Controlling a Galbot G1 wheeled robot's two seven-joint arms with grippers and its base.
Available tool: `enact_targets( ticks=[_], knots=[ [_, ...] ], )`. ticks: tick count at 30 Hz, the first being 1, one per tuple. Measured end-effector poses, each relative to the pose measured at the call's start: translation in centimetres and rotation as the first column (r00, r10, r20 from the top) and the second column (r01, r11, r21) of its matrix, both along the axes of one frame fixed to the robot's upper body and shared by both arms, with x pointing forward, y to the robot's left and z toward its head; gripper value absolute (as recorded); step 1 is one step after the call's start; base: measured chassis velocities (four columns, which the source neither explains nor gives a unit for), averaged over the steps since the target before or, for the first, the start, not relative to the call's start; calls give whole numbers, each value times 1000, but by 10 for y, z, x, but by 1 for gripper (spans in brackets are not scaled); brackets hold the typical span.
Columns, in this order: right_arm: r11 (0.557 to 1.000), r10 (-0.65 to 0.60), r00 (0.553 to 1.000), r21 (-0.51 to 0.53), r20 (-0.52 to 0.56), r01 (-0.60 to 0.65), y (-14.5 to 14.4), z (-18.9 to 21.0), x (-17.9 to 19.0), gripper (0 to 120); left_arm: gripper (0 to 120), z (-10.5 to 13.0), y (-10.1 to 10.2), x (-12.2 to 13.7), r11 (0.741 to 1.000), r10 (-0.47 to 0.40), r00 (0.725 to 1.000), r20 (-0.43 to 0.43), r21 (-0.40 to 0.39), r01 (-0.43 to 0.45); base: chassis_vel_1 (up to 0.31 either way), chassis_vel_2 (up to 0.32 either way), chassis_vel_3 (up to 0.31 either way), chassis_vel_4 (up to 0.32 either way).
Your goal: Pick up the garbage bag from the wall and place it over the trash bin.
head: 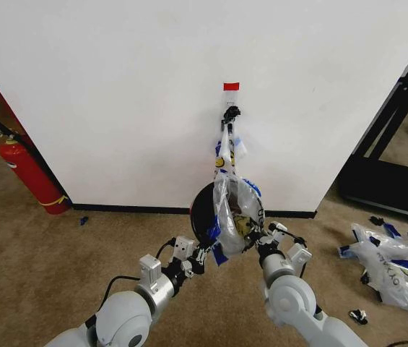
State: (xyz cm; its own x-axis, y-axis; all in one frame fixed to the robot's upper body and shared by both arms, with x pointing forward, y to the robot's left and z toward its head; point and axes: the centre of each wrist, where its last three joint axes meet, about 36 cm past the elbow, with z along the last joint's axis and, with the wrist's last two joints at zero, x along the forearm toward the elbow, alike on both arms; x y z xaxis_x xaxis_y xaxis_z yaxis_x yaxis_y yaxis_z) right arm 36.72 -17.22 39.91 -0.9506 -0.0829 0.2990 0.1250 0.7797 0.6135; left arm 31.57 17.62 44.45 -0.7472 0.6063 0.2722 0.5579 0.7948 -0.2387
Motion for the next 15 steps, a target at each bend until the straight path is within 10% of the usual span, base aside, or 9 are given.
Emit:
enact_targets(
  ticks=[15],
  knots=[
    [996,-30,997,77,-69,36,-13,20,15,0,0,-10,37,6,995,56,995,87,79,-63,0,0,0,0]
  ],
)
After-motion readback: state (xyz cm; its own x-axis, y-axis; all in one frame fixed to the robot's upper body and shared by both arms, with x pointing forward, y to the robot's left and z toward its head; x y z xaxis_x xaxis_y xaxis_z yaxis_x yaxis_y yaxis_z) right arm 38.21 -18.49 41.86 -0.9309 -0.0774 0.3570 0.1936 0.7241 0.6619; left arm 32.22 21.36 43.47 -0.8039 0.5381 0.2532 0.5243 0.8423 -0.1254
